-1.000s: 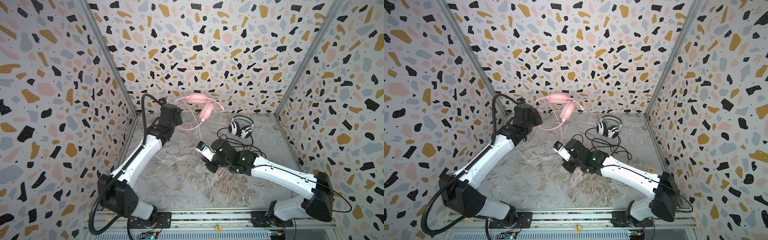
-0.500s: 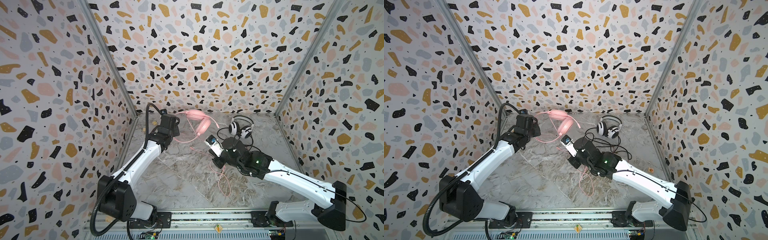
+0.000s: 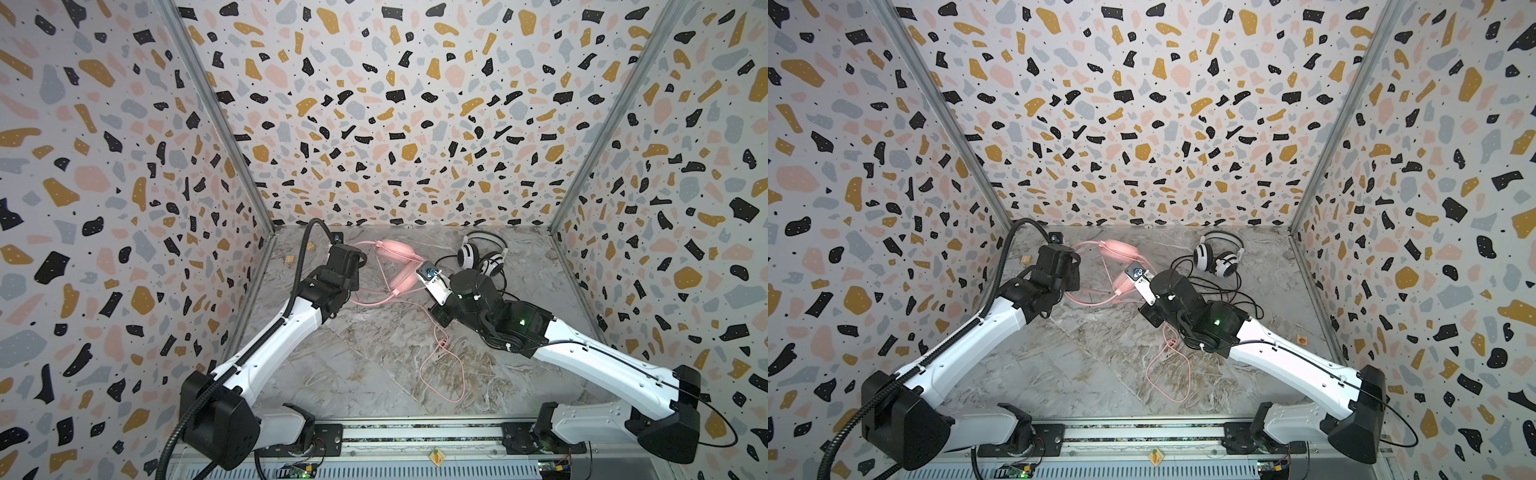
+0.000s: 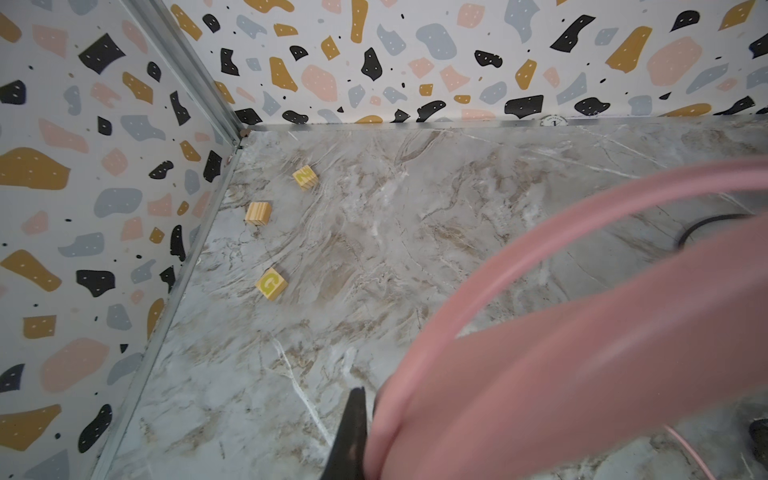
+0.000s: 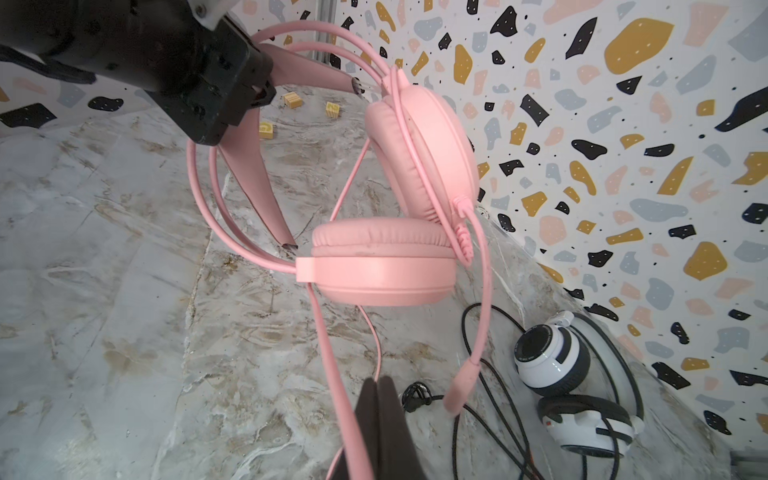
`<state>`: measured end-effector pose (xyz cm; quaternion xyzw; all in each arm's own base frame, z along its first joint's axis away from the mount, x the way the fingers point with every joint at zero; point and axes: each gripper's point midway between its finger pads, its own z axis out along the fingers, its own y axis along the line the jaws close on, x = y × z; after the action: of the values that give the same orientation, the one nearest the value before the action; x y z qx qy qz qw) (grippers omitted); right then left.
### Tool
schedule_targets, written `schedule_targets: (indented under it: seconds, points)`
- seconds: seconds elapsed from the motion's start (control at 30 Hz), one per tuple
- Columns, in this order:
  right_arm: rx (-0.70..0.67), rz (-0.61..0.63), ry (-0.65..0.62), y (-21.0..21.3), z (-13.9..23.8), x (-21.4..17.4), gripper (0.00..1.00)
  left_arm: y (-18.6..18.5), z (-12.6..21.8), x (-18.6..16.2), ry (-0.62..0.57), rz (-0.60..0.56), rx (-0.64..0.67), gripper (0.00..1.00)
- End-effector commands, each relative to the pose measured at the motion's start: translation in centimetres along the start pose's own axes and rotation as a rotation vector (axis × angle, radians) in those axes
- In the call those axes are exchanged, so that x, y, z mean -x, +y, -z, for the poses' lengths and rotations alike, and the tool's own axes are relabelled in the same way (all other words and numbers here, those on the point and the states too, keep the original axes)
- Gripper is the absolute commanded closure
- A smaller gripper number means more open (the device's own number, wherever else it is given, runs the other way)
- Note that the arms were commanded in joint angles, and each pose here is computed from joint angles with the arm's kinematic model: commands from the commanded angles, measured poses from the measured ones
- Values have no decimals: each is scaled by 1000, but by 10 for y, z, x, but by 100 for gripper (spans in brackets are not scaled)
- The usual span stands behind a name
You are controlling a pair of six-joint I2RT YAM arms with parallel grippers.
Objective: Wrap the headphones
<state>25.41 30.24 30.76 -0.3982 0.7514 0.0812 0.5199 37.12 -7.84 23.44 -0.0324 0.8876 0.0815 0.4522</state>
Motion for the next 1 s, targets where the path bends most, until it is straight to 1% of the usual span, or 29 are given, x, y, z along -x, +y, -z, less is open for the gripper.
schedule_targets:
  seconds: [0.0,0.2,0.27,0.33,0.43,0.57,0.6,0.67,0.8,0.87,0.97]
  points:
    - [-154,-8,-137,-35,23,42,99,20,8,18,-60,-24,92,100]
    - [-277,93,-248,-51,29,70,97,7,13,18,-58,-62,47,100]
    - [-295,124,-291,-51,32,78,96,4,14,17,-49,-79,40,100]
    - [-291,143,-325,-49,33,83,95,3,14,16,-45,-92,36,100]
    - [-240,174,-380,-38,37,91,94,-4,9,12,-43,-118,7,100]
    - [-225,234,-442,-28,38,98,92,-22,3,1,-6,-167,-64,100]
    - [-215,256,-452,-24,39,100,91,-26,2,-1,0,-178,-80,100]
    - [-191,294,-465,-17,38,103,80,-33,0,-3,17,-197,-103,100]
    - [-159,340,-466,-6,31,108,79,-44,0,-11,37,-241,-137,100]
    - [-161,339,-469,-5,28,110,80,-48,-1,-13,46,-248,-152,100]
    - [-233,331,-443,-13,17,105,82,-47,-1,-17,57,-252,-150,100]
